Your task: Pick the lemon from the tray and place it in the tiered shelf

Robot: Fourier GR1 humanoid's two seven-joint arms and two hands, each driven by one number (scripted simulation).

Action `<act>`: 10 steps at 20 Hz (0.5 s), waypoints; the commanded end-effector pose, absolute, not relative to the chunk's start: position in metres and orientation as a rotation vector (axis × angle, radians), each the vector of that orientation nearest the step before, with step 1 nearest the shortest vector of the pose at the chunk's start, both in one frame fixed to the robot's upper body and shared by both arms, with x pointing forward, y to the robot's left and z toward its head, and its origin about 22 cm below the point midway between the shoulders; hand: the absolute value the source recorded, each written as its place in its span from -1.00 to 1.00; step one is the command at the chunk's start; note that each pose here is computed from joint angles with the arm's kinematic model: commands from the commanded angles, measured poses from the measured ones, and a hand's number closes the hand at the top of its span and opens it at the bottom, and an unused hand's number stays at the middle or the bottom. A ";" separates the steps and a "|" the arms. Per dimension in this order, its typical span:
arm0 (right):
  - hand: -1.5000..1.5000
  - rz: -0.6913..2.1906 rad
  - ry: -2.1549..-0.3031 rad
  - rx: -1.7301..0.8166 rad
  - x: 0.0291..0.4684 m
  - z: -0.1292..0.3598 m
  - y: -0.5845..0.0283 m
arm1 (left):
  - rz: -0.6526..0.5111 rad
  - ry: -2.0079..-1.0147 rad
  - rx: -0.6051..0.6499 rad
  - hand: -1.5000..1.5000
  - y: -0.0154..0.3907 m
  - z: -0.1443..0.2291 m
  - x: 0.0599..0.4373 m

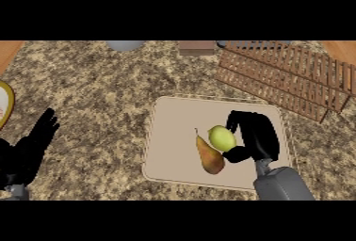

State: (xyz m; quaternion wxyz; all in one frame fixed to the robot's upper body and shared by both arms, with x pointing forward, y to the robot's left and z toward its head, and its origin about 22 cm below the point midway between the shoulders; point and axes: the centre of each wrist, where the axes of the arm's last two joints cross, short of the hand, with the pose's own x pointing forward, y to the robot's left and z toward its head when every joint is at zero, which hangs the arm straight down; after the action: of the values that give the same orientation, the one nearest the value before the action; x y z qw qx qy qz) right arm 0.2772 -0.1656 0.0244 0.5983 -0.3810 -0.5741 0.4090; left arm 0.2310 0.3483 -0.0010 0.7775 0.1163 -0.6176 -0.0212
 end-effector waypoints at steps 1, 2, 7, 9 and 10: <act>1.00 1.009 -1.126 -1.064 0.301 0.050 -0.142 | -0.053 -1.343 0.262 0.00 0.343 -0.001 0.239; 1.00 1.017 -1.107 -1.060 0.301 0.070 -0.134 | -0.057 -1.338 0.263 0.00 0.333 -0.005 0.231; 1.00 0.937 -1.202 -1.078 0.286 0.128 -0.131 | -0.042 -1.329 0.244 0.00 0.352 0.002 0.231; 1.00 0.896 -1.228 -1.083 0.283 0.166 -0.139 | -0.035 -1.321 0.272 0.00 0.348 -0.014 0.236; 1.00 0.845 -1.249 -1.061 0.271 0.172 -0.139 | -0.037 -1.324 0.285 0.00 0.335 0.004 0.235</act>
State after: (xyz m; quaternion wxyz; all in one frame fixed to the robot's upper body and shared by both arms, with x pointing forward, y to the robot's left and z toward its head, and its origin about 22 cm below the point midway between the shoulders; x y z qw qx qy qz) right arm 0.2899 -0.1339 0.1301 0.6022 -0.4532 -0.5240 0.3967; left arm 0.2320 0.3457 -0.0019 0.7786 0.1226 -0.6151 -0.0192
